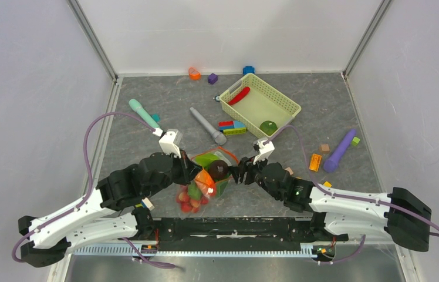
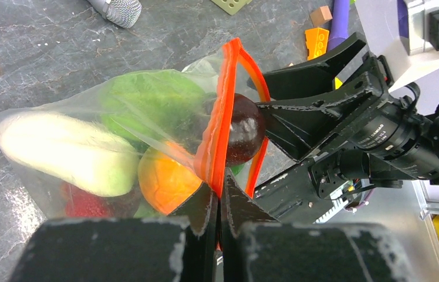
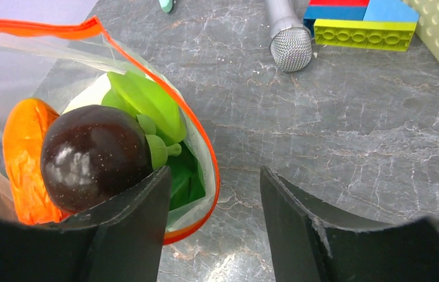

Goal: Place the food in the zip-top bag and seal the zipper
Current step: Adjust the zipper food storage bag at the center of the board.

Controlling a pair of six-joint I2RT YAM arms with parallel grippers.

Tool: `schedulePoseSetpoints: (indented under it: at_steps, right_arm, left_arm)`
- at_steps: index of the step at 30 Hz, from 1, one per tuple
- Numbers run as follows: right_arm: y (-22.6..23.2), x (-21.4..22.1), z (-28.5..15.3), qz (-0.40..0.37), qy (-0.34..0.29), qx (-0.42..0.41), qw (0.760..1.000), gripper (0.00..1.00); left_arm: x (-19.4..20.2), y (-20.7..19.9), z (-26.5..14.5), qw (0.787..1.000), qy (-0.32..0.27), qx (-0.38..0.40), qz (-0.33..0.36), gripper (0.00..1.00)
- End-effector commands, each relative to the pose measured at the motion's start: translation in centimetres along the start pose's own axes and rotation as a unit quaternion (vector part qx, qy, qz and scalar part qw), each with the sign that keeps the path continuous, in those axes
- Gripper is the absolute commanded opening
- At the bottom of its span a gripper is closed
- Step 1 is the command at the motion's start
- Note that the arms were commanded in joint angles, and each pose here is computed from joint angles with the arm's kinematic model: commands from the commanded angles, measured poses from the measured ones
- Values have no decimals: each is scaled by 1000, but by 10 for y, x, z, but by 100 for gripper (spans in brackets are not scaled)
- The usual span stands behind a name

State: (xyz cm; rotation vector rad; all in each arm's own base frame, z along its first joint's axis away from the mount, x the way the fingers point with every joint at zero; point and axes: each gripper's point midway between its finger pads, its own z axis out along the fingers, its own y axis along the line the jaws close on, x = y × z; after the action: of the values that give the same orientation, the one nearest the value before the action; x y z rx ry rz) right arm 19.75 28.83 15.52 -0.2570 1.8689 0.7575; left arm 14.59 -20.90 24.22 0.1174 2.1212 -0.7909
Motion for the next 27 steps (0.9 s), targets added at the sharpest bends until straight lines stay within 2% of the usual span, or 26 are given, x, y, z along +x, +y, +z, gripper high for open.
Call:
schedulePoseSetpoints:
  at_steps: [1,9,10,16,22,27]
  right_arm:
    - [11,-10,5,21,-14,-16,1000,57]
    - [15,-22,2,-3,-27,-28,999,11]
    - [17,-25,1,-12,-29,-31,999,2]
    - [29,-39,1,-53,-23,-46,997,0]
    - [40,-72,-3,-120,-4,-37,992,0]
    - [57,-88,-2,-168,21,-54,984,0]
  left_arm:
    - [-22,-25,-4,998,-38,50,-30,3]
    - [-27,-22,-3,997,-50,38,-36,3]
    - [-28,-21,-3,997,-53,35,-36,3]
    - [-38,-17,-5,998,-59,9,-31,4]
    - [-49,-10,-9,997,-66,-27,-22,5]
    - [-54,-24,-10,999,-51,-11,3,5]
